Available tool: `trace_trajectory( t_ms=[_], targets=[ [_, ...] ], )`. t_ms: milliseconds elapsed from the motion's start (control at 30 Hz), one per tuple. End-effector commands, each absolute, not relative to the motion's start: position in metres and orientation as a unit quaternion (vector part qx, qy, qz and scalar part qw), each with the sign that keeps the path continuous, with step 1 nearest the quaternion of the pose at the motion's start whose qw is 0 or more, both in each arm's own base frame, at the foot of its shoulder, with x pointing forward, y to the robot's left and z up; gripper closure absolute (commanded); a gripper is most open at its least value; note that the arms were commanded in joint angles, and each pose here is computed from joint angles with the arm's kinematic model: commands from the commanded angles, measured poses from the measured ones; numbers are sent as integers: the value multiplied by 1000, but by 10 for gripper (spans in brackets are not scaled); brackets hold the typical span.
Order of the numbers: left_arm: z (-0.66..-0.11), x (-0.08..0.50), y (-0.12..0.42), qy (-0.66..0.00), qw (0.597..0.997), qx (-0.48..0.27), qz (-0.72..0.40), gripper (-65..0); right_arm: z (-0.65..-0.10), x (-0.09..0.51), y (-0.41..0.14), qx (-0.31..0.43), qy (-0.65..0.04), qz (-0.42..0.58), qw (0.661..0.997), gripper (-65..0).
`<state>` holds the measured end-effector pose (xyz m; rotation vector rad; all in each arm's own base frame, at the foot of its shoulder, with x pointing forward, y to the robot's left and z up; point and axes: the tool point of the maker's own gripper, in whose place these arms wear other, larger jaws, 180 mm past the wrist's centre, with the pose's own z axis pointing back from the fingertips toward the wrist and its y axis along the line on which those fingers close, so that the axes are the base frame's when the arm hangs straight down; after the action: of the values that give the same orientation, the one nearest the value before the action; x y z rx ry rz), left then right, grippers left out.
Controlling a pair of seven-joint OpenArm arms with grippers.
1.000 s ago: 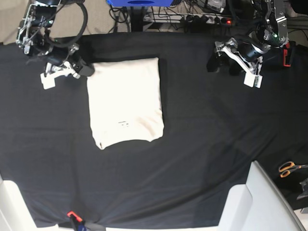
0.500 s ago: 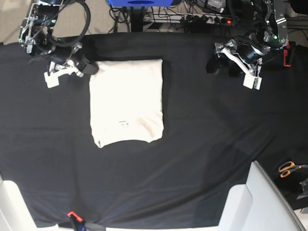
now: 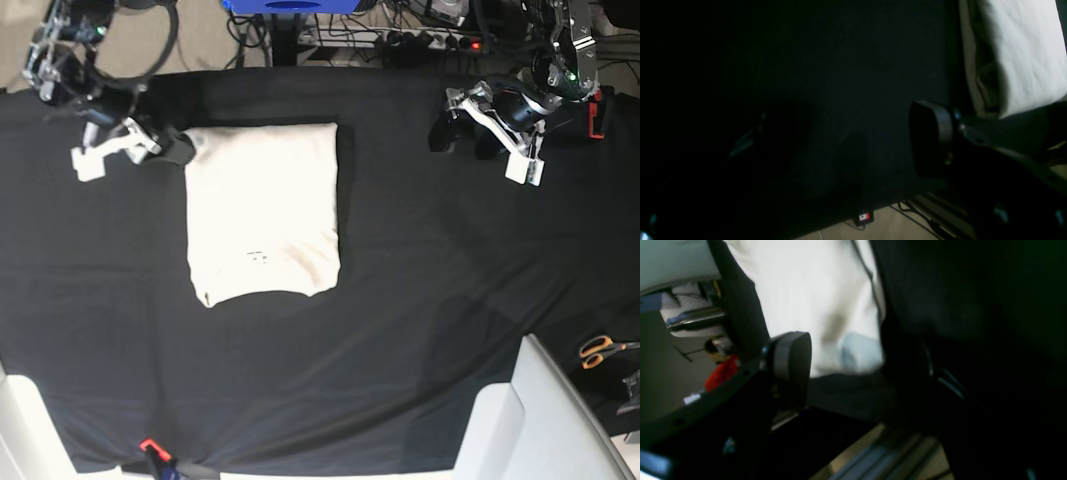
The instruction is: Fold the T-shirt properly
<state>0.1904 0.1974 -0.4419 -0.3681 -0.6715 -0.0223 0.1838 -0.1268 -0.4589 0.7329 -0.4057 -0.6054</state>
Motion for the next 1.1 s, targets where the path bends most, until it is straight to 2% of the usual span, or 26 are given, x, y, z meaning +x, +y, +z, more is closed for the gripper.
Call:
trace_trajectory(
  t_ms=[0, 167, 233, 300, 400, 433, 467, 667, 767, 867, 967, 1067],
  targets=[
    [-430, 196, 195, -346, 920, -183, -23, -510, -446, 186, -137, 347, -221, -290, 864, -402],
    [-413, 159, 172, -333, 921, -193, -63, -505, -440, 141, -186, 279, -227, -345, 867, -402],
    [-408, 136, 165, -319, 924, -196, -72, -446, -442, 113, -198, 257, -212, -359, 872, -378],
    [-410, 110, 160, -295, 931, -202, -74, -326, -444, 85, -204, 246, -196, -376, 871, -317],
    [-422, 74, 160, -252, 944, -205, -59, -43, -452, 44, -203, 254, -158, -410, 862, -134],
    [-427, 64, 162, -237, 948, -205, -53, 0, -458, 30, -198, 262, -138, -422, 857, -60],
    [-434, 53, 164, -222, 952, -204, -44, 0, -466, 20, -191, 273, -116, -425, 855, -3],
    [-494, 5, 178, -124, 973, -195, -6, 0, -523, -15, -152, 317, 30, -426, 847, -6],
    [-537, -19, 163, -59, 980, -179, -58, 0, -558, -25, -136, 288, 97, -372, 877, -6],
    [-581, -46, 133, -28, 978, -173, -113, 0, -598, -38, -123, 220, 134, -258, 931, -6],
    [-616, -70, 111, -14, 978, -168, -123, 0, -630, -49, -113, 156, 108, -104, 976, -8],
    [-638, -80, 99, -29, 977, -187, -96, 0, -650, -68, -99, 134, 54, 91, 985, -8]
  ],
)
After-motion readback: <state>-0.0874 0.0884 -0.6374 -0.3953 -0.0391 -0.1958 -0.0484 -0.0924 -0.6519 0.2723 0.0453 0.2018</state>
